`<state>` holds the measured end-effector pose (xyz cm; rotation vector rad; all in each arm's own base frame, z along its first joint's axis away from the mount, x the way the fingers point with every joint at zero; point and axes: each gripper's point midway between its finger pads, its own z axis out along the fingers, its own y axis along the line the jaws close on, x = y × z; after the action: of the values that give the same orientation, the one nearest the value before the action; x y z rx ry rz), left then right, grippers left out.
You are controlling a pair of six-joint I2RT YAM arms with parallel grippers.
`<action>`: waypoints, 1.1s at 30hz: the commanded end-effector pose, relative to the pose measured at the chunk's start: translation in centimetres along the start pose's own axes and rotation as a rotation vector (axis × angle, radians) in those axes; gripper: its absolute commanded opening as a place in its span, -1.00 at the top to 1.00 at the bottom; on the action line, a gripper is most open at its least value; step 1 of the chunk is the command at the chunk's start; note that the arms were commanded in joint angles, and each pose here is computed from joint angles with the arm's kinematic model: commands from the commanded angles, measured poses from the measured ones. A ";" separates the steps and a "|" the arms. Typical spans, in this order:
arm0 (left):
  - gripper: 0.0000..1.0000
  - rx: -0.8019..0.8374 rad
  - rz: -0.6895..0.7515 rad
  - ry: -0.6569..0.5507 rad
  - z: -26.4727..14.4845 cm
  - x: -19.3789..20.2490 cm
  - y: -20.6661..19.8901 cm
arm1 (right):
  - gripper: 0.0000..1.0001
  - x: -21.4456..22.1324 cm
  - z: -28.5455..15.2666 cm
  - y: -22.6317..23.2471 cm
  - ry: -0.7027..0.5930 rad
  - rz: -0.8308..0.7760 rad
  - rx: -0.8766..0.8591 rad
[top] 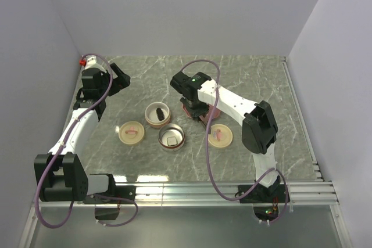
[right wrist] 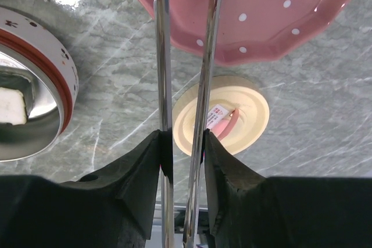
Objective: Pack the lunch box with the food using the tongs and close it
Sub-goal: Pick up the food using the clamp
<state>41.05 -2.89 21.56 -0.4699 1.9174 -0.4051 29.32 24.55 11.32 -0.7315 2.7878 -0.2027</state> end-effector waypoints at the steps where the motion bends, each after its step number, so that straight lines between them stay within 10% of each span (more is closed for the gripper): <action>1: -0.99 0.040 0.007 -0.062 -0.2 -2.1 -1.5 | 0.46 -1.0 -1.3 0.0 -0.044 0.011 -0.003; 20: -0.99 0.052 -0.002 -0.062 -0.3 -2.3 -1.8 | 0.69 -3.4 -7.2 -6.4 -0.177 0.118 0.094; 33: -0.99 0.061 -0.004 -0.059 -0.2 -2.4 -2.0 | 0.66 -6.9 -11.8 -0.9 -0.377 0.021 -0.128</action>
<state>41.05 -2.91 21.58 -0.4698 1.9171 -0.4067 32.71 25.42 19.16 -0.6449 2.6281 -0.0455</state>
